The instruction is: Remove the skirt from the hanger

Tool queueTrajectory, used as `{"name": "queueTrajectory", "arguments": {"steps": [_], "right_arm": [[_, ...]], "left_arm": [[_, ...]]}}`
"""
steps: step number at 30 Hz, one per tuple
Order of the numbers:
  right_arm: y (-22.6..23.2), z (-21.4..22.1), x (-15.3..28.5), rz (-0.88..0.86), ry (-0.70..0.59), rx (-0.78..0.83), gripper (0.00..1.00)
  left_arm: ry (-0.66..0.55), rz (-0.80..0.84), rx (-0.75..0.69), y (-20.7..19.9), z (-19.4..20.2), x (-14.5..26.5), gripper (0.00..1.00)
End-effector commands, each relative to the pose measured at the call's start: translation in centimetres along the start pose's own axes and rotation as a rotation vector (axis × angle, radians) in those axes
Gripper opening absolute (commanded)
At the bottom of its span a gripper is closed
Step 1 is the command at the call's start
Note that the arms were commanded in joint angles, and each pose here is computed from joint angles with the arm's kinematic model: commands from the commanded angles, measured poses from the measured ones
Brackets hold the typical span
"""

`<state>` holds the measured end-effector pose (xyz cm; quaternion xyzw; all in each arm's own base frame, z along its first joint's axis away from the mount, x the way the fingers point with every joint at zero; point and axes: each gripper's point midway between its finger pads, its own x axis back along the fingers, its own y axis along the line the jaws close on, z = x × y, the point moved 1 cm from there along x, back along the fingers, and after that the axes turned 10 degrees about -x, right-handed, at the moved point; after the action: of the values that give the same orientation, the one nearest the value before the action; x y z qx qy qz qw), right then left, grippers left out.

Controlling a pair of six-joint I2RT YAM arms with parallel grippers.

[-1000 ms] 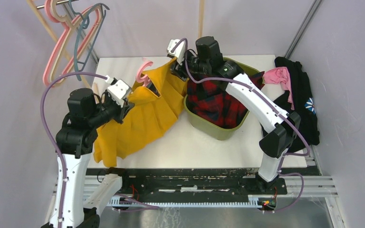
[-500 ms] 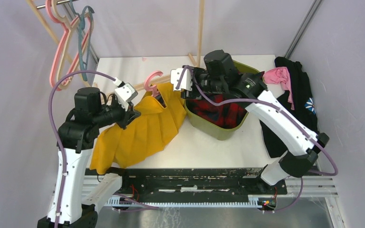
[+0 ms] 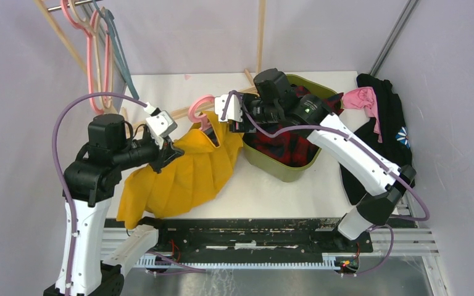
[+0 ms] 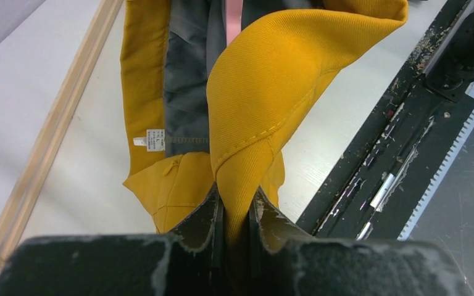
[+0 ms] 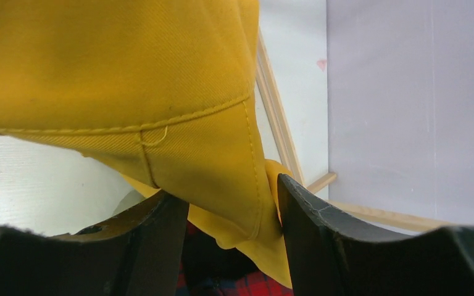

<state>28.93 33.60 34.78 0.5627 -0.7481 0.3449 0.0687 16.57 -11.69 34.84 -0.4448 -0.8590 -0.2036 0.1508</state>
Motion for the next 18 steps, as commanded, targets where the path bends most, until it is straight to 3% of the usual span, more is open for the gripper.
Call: {"name": "queueTrajectory", "arguments": {"steps": [1, 7, 8, 11, 15, 18], "right_arm": [[-0.5, -1.6, -0.8, 0.008, -0.062, 0.020, 0.60], [0.7, -1.7, -3.9, -0.062, -0.101, -0.057, 0.58], [1.0, -1.6, -4.3, -0.071, -0.103, -0.082, 0.52], [0.8, -1.1, -4.9, -0.038, -0.093, -0.133, 0.03], [-0.7, 1.1, -4.3, 0.071, 0.008, -0.159, 0.01], [-3.8, 2.9, -3.4, 0.248, 0.078, -0.283, 0.01]], "left_arm": [[-0.151, 0.003, -0.141, -0.2, -3.8, 1.2, 0.03], [-0.162, -0.008, -0.151, -0.1, -3.9, 1.1, 0.03], [-0.162, -0.011, -0.151, 0.0, -3.9, 1.1, 0.03], [-0.159, -0.023, -0.152, 0.3, -3.9, 1.0, 0.03], [-0.167, -0.037, -0.147, 0.7, -4.0, 0.8, 0.03], [-0.174, -0.062, -0.146, 1.2, -4.3, 0.7, 0.03]]}}
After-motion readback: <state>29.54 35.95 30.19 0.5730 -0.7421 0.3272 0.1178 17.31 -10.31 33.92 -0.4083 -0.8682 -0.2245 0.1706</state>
